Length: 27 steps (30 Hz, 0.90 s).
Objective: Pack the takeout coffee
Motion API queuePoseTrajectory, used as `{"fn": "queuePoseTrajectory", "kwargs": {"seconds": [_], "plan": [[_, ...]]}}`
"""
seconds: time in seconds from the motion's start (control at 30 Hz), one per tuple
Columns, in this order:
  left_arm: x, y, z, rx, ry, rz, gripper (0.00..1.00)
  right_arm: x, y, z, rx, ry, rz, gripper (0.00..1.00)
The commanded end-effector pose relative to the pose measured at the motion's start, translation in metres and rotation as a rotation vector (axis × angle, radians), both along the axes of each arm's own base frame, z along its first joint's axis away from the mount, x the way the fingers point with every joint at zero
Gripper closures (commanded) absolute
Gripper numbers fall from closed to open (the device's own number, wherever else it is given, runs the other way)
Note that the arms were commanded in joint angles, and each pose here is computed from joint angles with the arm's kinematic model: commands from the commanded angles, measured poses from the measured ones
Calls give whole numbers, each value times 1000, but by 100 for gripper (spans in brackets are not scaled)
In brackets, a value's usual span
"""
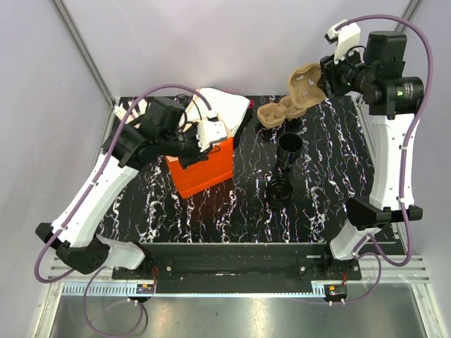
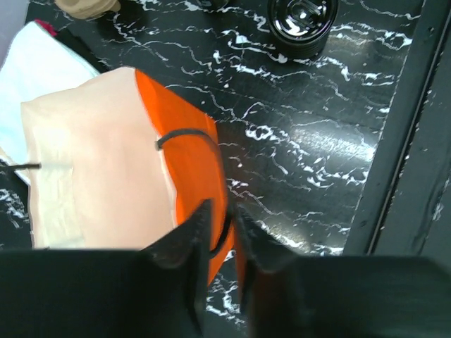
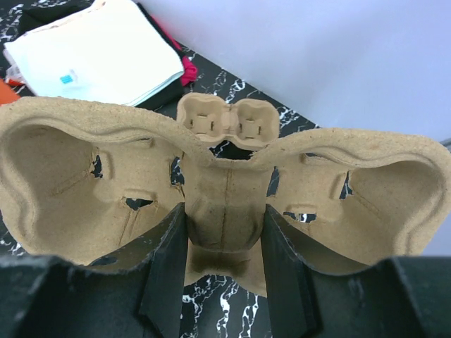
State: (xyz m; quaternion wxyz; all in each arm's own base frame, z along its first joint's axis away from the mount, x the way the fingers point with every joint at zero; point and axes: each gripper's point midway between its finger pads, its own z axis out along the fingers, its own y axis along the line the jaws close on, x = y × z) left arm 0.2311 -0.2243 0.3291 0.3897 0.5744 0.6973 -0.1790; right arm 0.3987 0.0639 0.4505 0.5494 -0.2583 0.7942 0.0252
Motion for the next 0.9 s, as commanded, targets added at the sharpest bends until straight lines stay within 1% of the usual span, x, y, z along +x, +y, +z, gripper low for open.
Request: {"fn": "queuePoseTrajectory", "kwargs": {"seconds": [0.0,0.2,0.27,0.37,0.4,0.5,0.53,0.57,0.6,0.63,0.67,0.7,0.83,0.87], "plan": [[11,-17,20,-28,-92,3,91,-19,10,15,32,-26,31,59],[19,-35,31,-49,-116,44,93,-20,14,18,41,-34,43,59],[23,-41,34,-60,-115,65,95,-21,17,21,46,-42,50,59],[23,-55,37,-74,-108,66,97,-19,19,22,49,-45,54,59],[20,-61,44,-89,-118,52,97,-19,20,22,52,-44,55,59],[20,-75,47,-92,-120,46,96,-18,25,22,56,-42,66,59],[22,-79,44,-85,-116,46,90,-19,27,22,56,-42,69,59],[22,-81,44,-81,-119,45,78,-18,29,21,56,-40,75,59],[23,-83,43,-82,-117,46,53,-19,34,19,56,-32,87,59],[23,-84,45,-90,-117,51,37,-20,37,18,56,-27,94,59],[26,-82,47,-93,-129,72,16,-20,38,17,55,-22,92,59],[28,-81,55,-113,-147,83,1,-21,41,15,53,-15,95,59],[32,-67,90,-183,-214,148,1,-22,59,6,49,13,128,59],[38,-58,99,-199,-229,179,1,-22,61,3,45,19,127,59]]}}
